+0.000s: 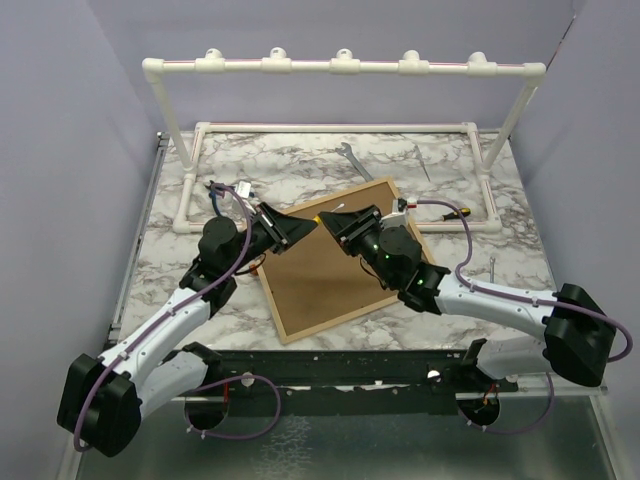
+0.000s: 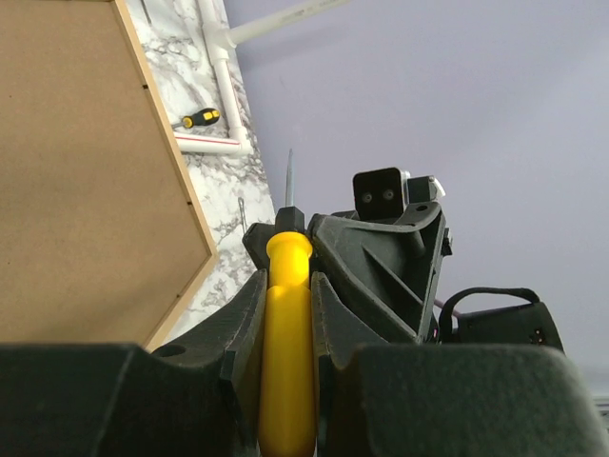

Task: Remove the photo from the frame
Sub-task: Adjust the screwdriver.

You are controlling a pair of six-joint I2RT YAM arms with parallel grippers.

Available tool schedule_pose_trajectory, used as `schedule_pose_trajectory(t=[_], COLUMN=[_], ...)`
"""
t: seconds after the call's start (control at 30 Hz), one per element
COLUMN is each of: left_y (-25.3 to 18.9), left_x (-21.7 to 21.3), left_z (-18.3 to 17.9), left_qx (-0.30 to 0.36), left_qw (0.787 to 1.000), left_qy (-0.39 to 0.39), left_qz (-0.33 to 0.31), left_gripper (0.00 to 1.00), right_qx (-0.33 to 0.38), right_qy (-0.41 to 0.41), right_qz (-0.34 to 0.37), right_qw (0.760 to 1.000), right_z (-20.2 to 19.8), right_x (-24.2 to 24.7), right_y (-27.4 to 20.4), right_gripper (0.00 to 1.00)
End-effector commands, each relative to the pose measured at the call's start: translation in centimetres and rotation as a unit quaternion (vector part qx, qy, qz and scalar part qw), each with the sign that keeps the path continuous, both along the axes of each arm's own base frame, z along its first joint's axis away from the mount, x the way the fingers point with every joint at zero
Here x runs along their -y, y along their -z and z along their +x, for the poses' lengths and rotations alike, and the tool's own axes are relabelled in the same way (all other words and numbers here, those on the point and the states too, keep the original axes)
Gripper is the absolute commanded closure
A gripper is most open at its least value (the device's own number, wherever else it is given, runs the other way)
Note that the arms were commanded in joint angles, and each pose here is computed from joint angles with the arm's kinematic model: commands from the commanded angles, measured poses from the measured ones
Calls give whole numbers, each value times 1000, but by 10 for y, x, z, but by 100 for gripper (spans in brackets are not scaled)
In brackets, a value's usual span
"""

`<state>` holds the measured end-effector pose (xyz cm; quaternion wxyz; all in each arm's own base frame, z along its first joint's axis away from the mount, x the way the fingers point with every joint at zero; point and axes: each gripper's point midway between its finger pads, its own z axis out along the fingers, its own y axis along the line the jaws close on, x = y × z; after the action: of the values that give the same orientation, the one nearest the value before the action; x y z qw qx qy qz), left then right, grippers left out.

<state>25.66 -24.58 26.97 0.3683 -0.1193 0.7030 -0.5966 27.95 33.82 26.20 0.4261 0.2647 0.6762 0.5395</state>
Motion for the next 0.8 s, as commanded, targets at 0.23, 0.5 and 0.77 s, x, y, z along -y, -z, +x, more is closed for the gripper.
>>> schedule_pose_trajectory(t=[0.23, 0.5, 0.77], left_y=[-5, -3, -12], left_x=[12, 16, 14], left_z=[-7, -6, -4], left_qx=[11, 12, 37], left_qw=[999, 999, 998], left_qy=[41, 52, 46], left_qz=[-11, -9, -4], left_gripper=[100, 100, 100], right_qx=[9, 10, -3], right_qy=[-15, -38, -53], right_qz=[9, 22, 35], right_qw=[1000, 999, 998], right_z=[5, 1, -5], right_x=[-4, -7, -9], right_y=[-3, -4, -2], right_gripper=[62, 60, 61])
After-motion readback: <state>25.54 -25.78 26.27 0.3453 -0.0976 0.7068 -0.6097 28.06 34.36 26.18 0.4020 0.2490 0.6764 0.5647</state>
